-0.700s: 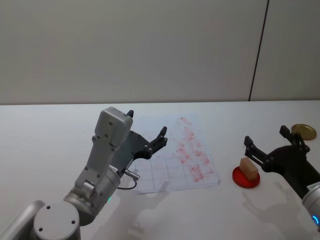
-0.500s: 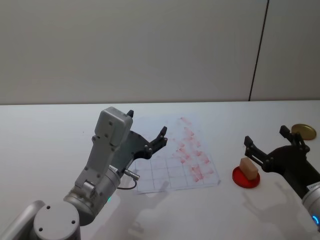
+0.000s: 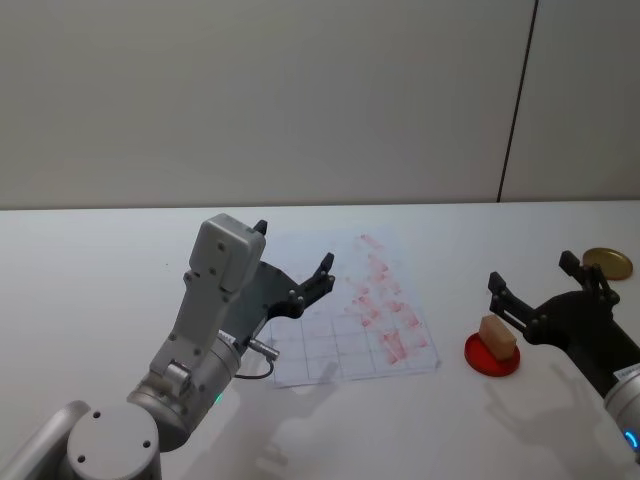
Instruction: Use the one hand to pick up the stamp and affix it onto the A4 paper.
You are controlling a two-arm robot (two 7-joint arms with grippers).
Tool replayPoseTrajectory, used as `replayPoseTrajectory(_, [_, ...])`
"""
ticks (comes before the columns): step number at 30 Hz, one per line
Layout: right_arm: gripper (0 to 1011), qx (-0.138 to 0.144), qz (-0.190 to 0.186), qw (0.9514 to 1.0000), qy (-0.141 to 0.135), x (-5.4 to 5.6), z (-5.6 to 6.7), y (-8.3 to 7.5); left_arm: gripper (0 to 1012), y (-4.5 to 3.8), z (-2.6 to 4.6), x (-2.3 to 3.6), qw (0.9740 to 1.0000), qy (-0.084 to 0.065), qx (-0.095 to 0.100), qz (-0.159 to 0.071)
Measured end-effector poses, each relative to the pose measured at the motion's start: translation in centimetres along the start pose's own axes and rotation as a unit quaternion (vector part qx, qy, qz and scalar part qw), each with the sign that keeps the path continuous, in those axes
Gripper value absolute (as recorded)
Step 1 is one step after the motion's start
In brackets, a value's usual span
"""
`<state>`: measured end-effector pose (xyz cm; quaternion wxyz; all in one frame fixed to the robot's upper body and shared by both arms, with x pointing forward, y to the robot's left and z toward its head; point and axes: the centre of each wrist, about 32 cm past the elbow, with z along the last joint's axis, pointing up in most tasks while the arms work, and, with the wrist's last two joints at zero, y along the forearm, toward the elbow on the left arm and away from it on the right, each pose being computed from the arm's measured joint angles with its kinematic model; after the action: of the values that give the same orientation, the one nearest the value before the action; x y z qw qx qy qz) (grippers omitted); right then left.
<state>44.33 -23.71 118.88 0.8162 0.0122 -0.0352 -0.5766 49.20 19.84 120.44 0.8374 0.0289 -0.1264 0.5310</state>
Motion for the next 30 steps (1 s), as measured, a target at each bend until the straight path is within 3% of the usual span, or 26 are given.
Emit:
replayPoseTrajectory(19, [1001, -0.002, -0.001, 1.0000, 0.000, 0.04, -0.02, 0.03, 993, 0.00, 0.00, 0.00, 1.0000, 0.000, 0.000, 0.000])
replayPoseTrajectory(30, [1001, -0.043, -0.008, 0.9990, 0.008, 0.26, -0.11, 0.80, 993, 0.00, 0.00, 0.00, 1.0000, 0.000, 0.000, 0.000])
